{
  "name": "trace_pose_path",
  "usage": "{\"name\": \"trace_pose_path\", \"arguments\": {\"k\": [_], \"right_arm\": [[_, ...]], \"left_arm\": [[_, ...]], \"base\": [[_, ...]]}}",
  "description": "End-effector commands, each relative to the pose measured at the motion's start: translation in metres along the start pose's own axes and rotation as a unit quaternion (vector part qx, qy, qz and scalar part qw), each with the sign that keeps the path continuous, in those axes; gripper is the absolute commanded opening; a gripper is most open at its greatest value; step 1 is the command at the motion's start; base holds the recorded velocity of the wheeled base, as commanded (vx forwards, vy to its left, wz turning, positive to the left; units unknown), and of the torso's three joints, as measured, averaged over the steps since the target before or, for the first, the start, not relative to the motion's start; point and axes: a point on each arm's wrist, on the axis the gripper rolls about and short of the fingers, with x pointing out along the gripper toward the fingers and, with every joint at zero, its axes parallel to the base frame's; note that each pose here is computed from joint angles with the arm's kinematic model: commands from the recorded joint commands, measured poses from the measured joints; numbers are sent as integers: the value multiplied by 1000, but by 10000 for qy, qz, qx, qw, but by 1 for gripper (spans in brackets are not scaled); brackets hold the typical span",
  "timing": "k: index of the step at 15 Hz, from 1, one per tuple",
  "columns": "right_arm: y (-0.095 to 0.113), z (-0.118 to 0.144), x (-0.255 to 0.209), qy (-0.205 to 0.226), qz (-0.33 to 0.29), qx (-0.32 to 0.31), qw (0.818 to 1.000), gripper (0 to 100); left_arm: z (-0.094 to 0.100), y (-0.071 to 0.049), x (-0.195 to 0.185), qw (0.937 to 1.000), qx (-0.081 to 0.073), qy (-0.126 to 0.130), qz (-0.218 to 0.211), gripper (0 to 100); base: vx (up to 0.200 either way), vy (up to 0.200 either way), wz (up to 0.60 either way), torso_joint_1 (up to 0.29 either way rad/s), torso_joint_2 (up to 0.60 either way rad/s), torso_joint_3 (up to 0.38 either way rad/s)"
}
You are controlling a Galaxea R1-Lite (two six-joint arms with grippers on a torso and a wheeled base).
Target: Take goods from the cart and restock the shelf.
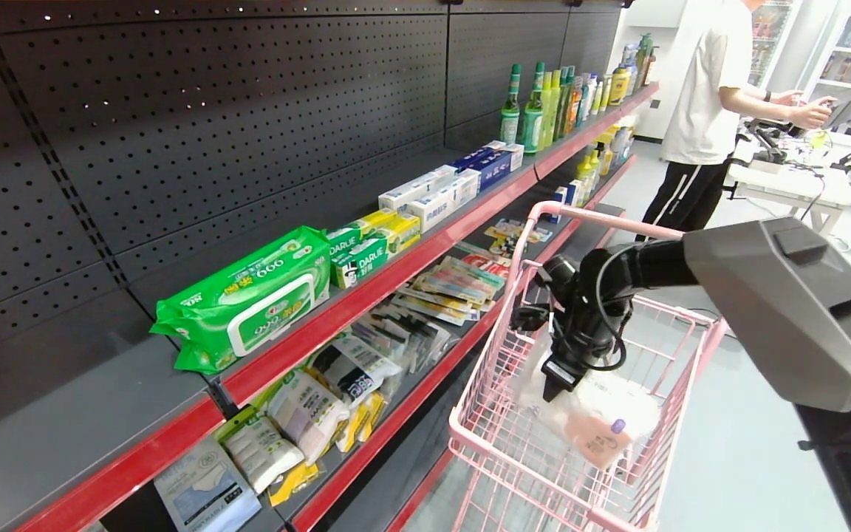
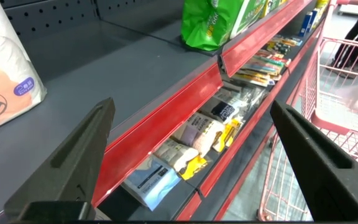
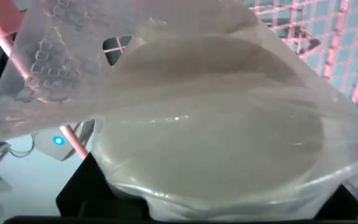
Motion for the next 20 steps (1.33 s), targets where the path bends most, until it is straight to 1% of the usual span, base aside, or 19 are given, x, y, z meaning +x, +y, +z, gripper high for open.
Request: {"name": "trace_pose_path", "arguments": {"k": [1,3,4,5,6,8,9,11,14,15,17,18,19,20], "right_arm": [[-11,-12,-66,-447,-407,311,9977,0],[-6,-26,-120,-785,-624,447,9940,0],[1,-37,-153,-1047,-734,470,9907,0],[5,-44,-170,-1197,-809,479,9884,0],[11,-59,-200,-1485,-977,507,9828,0],[22,-86,-241,-1796,-1435,670,9709,0],[27,-98,-254,-1912,-1561,761,9661,0],[47,-141,-291,-2224,-1957,961,9503,0],[76,-203,-320,-2500,-2519,1185,9273,0],[89,-229,-327,-2636,-2684,1269,9178,0],[102,-263,-337,-2868,-2923,1498,8999,0],[106,-274,-339,-2938,-3002,1590,8935,0],[113,-290,-338,-2945,-3122,1759,8859,0],[126,-315,-332,-2933,-3273,2037,8748,0]], "left_arm": [[0,0,0,10000,-3,5,-1,100],[0,0,0,10000,-2,-3,-1,100],[0,0,0,10000,-2,-3,-1,100],[0,0,0,10000,-3,5,-1,100],[0,0,0,10000,-2,-3,-1,100],[0,0,0,10000,-2,-3,-1,100],[0,0,0,10000,-2,-3,-1,100],[0,0,0,10000,-3,5,-1,100],[0,0,0,10000,-2,-3,-1,100],[0,0,0,10000,-2,-3,-1,100],[0,0,0,10000,-2,-3,-1,100],[0,0,0,10000,-2,-3,-1,100],[0,0,0,10000,-2,-3,-1,100],[0,0,0,10000,-2,-3,-1,100]], "base": [[0,0,0,0,0,0],[0,0,0,0,0,0],[0,0,0,0,0,0],[0,0,0,0,0,0],[0,0,0,0,0,0],[0,0,0,0,0,0],[0,0,0,0,0,0],[0,0,0,0,0,0],[0,0,0,0,0,0],[0,0,0,0,0,0],[0,0,0,0,0,0],[0,0,0,0,0,0],[0,0,0,0,0,0],[0,0,0,0,0,0]]}}
